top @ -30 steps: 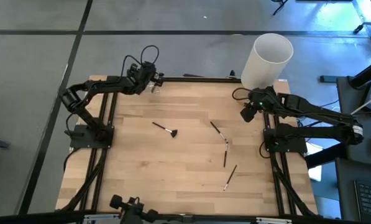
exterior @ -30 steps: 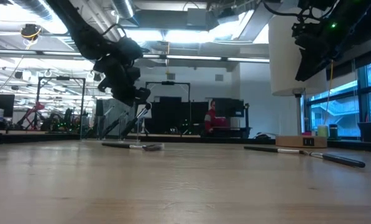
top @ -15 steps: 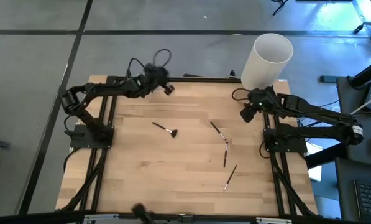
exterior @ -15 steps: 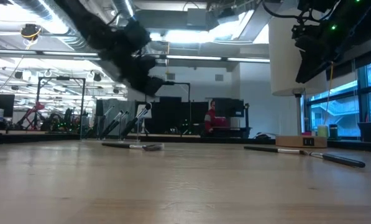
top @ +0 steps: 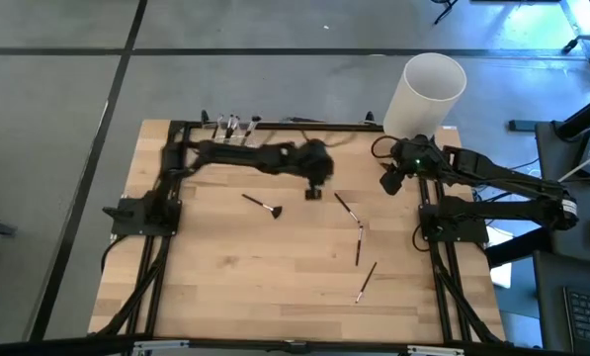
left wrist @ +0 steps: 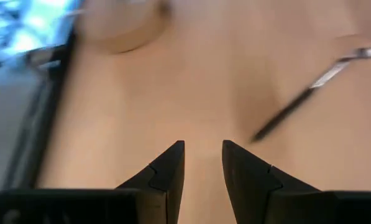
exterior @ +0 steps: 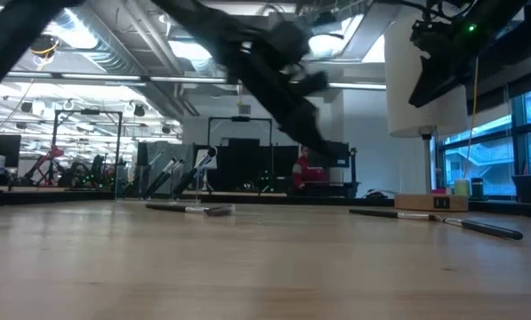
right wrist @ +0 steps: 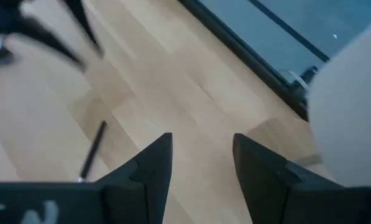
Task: Put items in baskets/containers
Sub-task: Put the black eyeshadow brush into the transparent organizer
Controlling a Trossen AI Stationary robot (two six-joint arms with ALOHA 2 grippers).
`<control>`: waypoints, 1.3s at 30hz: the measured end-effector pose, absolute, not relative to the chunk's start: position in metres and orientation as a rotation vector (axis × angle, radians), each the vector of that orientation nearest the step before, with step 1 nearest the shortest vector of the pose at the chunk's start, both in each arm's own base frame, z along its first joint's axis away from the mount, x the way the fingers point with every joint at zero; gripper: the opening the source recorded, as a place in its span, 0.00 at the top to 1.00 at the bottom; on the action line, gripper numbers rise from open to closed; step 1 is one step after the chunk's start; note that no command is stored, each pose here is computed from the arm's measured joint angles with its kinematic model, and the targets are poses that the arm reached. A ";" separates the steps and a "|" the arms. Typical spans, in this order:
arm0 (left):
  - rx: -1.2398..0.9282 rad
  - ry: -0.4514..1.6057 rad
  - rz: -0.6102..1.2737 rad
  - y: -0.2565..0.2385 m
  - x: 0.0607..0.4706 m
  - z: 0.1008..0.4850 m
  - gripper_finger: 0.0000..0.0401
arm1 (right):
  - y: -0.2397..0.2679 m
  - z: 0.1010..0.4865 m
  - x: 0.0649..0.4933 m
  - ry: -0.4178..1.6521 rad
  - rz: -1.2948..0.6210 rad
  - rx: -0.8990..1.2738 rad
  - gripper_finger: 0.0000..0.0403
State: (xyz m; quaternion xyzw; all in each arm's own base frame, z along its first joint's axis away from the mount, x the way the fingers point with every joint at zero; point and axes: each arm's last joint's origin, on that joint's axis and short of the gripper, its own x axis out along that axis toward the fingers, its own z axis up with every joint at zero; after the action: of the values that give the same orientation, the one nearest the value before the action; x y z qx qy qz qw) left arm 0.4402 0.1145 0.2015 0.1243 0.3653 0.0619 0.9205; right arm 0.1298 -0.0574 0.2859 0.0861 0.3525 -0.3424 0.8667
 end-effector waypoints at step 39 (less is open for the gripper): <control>0.147 0.897 -0.160 0.096 0.524 0.119 0.96 | -0.043 0.293 0.081 0.746 -0.876 0.226 0.58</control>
State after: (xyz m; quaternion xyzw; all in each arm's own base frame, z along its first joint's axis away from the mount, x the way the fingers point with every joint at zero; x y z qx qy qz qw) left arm 0.5241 0.0956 0.1191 0.0710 0.4327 -0.0771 0.8954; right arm 0.0807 -0.0430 0.2929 0.1068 0.3521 -0.4135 0.8329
